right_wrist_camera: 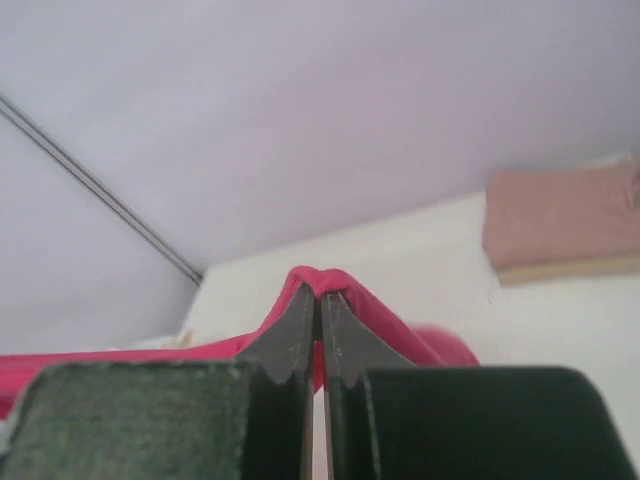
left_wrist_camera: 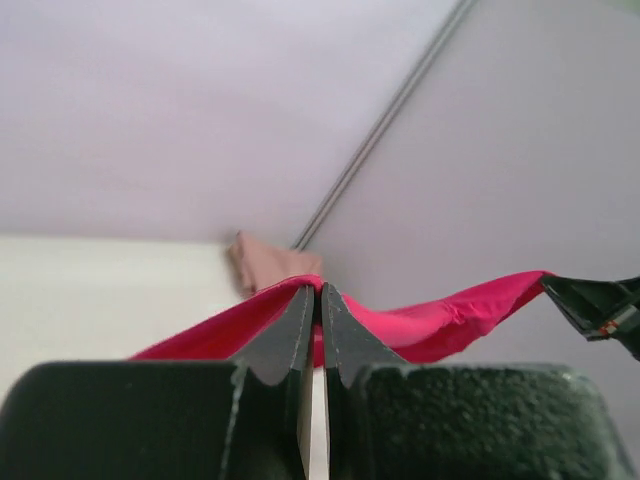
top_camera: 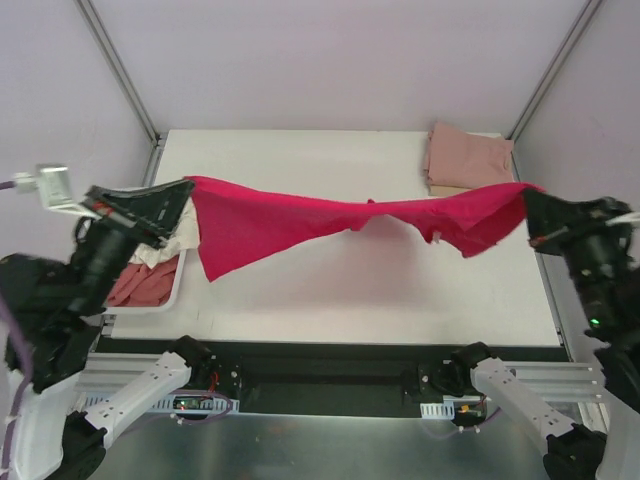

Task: Fold and stack the t-shirts
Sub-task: Flatten out the tshirt

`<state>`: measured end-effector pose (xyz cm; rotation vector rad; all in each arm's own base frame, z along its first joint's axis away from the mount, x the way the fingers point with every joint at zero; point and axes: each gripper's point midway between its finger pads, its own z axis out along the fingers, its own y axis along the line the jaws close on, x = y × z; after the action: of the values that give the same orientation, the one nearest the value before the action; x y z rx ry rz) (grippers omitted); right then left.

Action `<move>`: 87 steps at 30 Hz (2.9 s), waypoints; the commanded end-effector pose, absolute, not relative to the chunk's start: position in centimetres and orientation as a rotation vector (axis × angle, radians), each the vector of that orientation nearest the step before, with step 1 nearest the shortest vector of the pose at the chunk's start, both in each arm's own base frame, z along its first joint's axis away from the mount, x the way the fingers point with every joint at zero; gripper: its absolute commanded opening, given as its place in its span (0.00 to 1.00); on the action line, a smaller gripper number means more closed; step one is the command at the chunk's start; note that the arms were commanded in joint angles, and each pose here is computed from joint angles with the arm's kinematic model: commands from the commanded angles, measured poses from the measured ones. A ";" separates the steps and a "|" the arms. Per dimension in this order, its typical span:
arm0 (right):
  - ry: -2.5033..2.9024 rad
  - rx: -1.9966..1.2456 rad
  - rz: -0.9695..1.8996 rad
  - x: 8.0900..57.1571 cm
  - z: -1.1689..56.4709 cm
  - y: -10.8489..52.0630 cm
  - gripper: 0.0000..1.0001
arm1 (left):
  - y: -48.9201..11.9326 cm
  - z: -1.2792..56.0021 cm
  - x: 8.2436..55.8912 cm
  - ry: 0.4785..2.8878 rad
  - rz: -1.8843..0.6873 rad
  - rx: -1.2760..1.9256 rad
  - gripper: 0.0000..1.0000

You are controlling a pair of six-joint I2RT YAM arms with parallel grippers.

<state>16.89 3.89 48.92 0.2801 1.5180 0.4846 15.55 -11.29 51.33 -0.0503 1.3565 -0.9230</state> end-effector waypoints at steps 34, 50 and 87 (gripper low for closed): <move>2.132 0.153 0.042 47.3 23.5 7.7 0.01 | -10.1 18.0 42.7 2.115 0.020 -0.442 0.00; 2.352 0.183 -0.018 52.8 14.7 8.3 0.01 | -7.7 8.6 51.2 2.300 -0.006 -0.538 0.00; 2.352 0.151 0.205 56.2 16.2 13.6 0.89 | -7.6 14.2 53.9 2.236 -0.141 -0.427 0.98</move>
<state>57.40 13.85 10.61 0.1948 2.4215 0.1973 53.21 -5.30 8.49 -0.4735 2.3146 0.0217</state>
